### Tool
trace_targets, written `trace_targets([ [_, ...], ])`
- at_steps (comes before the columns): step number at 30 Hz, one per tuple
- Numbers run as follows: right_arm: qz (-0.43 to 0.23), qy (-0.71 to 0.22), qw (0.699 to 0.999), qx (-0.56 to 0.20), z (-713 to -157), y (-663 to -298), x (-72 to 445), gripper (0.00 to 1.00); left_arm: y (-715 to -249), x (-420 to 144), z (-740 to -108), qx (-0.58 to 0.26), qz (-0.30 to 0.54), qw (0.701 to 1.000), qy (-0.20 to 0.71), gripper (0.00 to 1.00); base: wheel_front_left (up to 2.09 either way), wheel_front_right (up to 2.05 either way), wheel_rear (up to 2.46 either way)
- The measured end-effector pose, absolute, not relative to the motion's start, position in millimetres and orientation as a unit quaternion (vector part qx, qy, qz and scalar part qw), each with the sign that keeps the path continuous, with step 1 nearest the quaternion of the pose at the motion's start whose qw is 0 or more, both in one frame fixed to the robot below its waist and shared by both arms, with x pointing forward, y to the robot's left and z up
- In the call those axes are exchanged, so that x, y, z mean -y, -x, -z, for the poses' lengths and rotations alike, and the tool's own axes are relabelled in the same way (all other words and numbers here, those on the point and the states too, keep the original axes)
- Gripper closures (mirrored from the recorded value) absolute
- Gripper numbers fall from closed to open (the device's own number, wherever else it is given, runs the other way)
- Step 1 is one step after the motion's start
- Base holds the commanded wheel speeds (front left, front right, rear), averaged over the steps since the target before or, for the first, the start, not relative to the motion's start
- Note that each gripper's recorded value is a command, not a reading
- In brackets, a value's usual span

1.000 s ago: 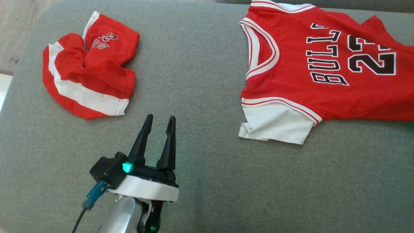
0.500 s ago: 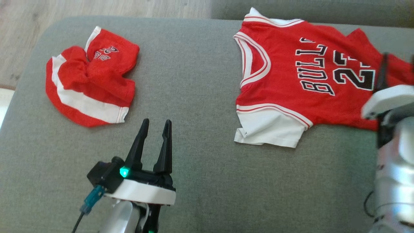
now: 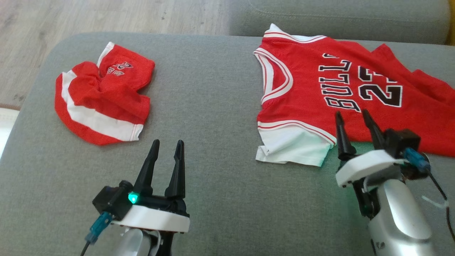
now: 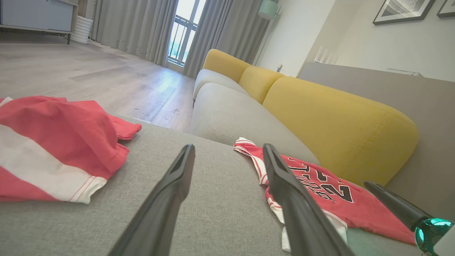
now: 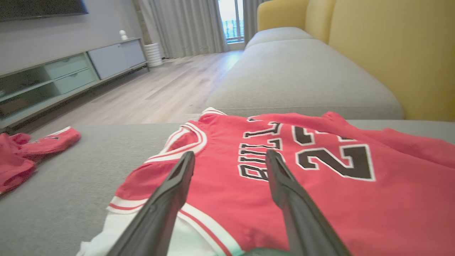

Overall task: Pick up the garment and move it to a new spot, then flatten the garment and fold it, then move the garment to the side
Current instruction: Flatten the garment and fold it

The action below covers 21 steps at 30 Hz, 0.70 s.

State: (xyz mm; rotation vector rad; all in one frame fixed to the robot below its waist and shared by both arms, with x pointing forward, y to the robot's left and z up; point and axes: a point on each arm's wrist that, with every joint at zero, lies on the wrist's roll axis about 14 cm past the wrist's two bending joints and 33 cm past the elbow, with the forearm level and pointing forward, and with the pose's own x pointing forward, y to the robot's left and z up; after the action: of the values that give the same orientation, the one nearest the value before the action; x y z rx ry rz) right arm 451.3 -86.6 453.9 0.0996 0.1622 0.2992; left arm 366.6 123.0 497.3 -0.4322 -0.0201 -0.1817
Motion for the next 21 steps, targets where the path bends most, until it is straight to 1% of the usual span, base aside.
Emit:
trace_targets([
  [3,-0.181,-0.037,0.979,-0.086,-458.6,-453.1,66.1,0.00,-365.8,-126.9,-494.9,0.007,0.083,0.973,0.214,0.00,0.00,0.00,0.00],
  [9,-0.237,0.003,0.962,-0.135,-449.8,-459.9,26.9,0.00,-361.2,-132.9,-488.5,-0.002,0.070,0.974,0.217,0.00,0.00,0.00,0.00],
  [14,-0.268,0.018,0.944,-0.193,-432.3,-469.0,-0.8,0.00,-357.9,-145.7,-484.6,-0.005,0.048,0.974,0.220,0.00,0.00,0.00,0.00],
  [15,-0.277,0.023,0.935,-0.221,-421.8,-471.6,-9.9,0.00,-356.8,-148.9,-483.8,-0.006,0.042,0.974,0.222,0.00,0.00,0.00,0.00],
  [16,-0.277,0.023,0.935,-0.221,-421.8,-471.6,-9.9,0.00,-356.8,-148.9,-483.8,-0.006,0.042,0.974,0.222,0.00,0.00,0.00,0.00],
  [21,-0.290,0.032,0.913,-0.285,-397.2,-477.2,-27.1,0.00,-353.0,-161.5,-481.4,-0.008,0.020,0.975,0.222,0.00,0.00,0.00,0.00],
])
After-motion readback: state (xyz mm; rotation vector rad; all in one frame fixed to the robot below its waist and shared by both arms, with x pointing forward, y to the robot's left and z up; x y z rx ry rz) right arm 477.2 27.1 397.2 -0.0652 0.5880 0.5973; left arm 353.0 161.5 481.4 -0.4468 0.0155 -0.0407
